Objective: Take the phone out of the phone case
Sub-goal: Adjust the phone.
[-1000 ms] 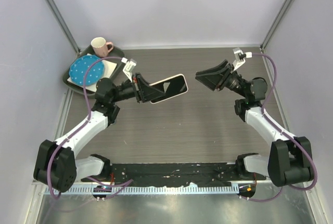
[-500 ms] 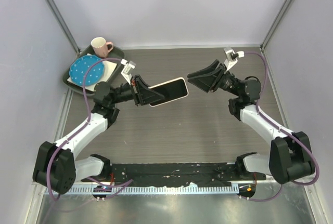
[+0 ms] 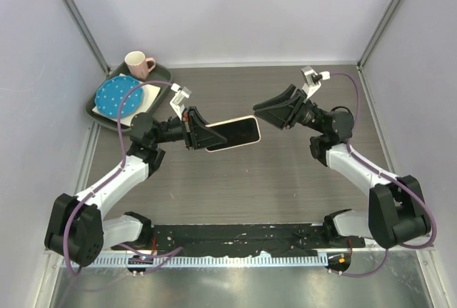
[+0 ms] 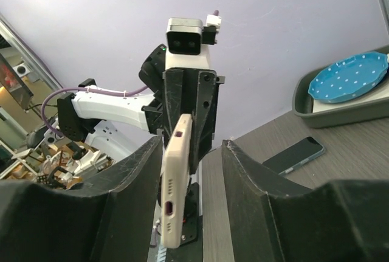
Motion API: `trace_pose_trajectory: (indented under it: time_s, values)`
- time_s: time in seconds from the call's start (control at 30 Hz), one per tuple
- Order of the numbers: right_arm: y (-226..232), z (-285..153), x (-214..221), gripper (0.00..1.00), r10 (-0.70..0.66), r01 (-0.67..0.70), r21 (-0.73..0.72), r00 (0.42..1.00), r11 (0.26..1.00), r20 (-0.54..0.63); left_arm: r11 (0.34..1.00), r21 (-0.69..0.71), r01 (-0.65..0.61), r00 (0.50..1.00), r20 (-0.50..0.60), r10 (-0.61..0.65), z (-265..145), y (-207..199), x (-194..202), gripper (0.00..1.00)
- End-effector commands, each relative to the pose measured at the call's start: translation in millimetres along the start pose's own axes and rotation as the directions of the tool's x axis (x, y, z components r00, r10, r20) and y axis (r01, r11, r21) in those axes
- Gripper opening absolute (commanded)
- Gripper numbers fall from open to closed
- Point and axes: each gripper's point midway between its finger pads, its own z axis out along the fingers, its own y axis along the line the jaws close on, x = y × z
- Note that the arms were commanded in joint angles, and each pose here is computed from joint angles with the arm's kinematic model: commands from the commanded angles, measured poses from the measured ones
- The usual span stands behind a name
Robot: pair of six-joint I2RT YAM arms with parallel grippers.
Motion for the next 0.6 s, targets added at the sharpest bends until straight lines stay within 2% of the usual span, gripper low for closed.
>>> trace_pose_trajectory:
  time_s: [0.0, 0.1, 0.37, 0.57]
  values:
    - [31, -5, -15, 0.51, -0.13, 0.132, -0.03, 0.989, 0.991, 0.065, 0.993, 0.015, -0.115, 0.991, 0.068, 0.114, 3, -11, -28, 0.0]
    - [39, -8, -12, 0.52, -0.149, 0.151, -0.043, 0.988, 0.988, 0.049, 0.994, 0.017, -0.111, 0.992, 0.067, 0.109, 3, -10, -28, 0.0]
    - [11, -6, -3, 0.52, -0.13, 0.13, 0.014, 0.991, 0.991, 0.026, 0.992, 0.054, -0.113, 0.993, 0.049, 0.11, 2, -18, -24, 0.0]
    - [10, -3, 5, 0.47, -0.113, 0.113, -0.003, 0.994, 0.994, 0.009, 0.989, 0.072, -0.125, 0.991, 0.056, 0.121, 2, -24, -26, 0.0]
